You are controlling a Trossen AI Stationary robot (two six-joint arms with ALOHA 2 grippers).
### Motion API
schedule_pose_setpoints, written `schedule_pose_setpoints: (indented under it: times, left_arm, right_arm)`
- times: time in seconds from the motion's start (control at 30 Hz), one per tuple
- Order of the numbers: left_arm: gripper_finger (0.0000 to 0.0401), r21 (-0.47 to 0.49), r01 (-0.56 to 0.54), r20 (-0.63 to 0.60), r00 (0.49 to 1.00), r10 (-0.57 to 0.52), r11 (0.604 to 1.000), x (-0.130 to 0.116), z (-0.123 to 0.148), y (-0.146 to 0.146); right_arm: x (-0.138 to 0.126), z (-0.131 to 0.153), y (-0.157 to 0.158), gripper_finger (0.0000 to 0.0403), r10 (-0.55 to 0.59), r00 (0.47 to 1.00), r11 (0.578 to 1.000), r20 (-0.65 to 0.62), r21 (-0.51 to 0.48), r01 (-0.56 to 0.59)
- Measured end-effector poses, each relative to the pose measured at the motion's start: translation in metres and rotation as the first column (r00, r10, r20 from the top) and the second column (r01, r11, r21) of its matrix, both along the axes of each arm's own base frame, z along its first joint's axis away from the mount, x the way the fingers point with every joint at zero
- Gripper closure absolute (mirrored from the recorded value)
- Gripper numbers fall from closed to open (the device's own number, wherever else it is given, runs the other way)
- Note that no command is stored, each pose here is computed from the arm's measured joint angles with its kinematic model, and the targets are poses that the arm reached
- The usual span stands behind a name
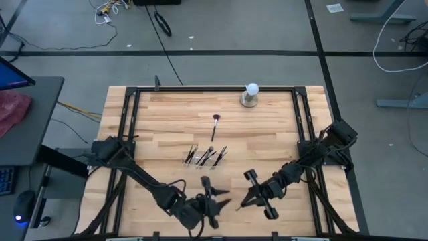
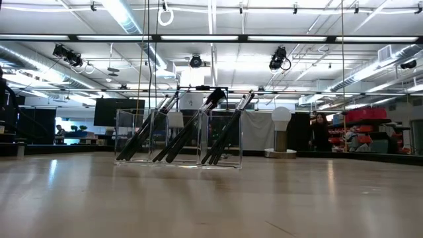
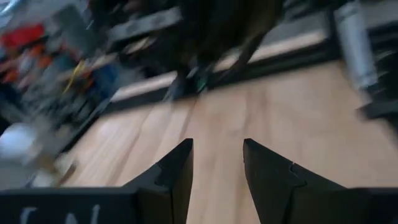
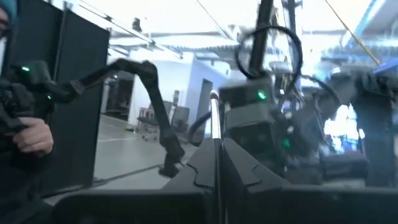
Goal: Put items in baskets/containers
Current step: Put the eyeshadow brush into the transparent organizer
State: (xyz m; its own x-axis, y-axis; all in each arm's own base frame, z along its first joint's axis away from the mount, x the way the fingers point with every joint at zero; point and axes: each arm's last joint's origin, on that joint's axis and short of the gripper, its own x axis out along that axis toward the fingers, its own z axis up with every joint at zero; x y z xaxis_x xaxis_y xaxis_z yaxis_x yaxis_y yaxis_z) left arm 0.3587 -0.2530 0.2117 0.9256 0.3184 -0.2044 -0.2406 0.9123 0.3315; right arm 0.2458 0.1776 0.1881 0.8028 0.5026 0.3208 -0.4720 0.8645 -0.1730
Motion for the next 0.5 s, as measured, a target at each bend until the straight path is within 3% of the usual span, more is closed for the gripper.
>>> schedule_pose_setpoints:
  times: [0.1, 0.3, 0.4, 0.5]
  left_arm:
    - [0.0259, 0.018, 0.107, 0.083, 0.991, -0.108, 0.994, 0.004, 0.008, -0.008]
    - [0.0259, 0.054, 0.176, 0.236, 0.954, -0.183, 0.983, 0.004, 0.029, -0.013]
    - [0.0259, 0.057, 0.252, 0.284, 0.923, -0.258, 0.966, 0.008, 0.035, -0.010]
    - [0.0259, 0.047, 0.260, 0.311, 0.914, -0.262, 0.964, 0.011, 0.037, -0.006]
  right_arm:
    - [-0.001, 0.004, 0.005, 0.0395, 0.011, 0.999, 1.000, 0.030, -0.013, -0.011]
    - [-0.003, 0.004, 0.007, 0.0395, 0.024, 0.999, 1.000, 0.032, -0.016, -0.023]
    - [-0.003, 0.004, 0.007, 0.0395, 0.024, 0.999, 1.000, 0.031, -0.016, -0.024]
    - [-0.003, 0.003, 0.007, 0.0395, 0.024, 0.999, 1.000, 0.031, -0.017, -0.024]
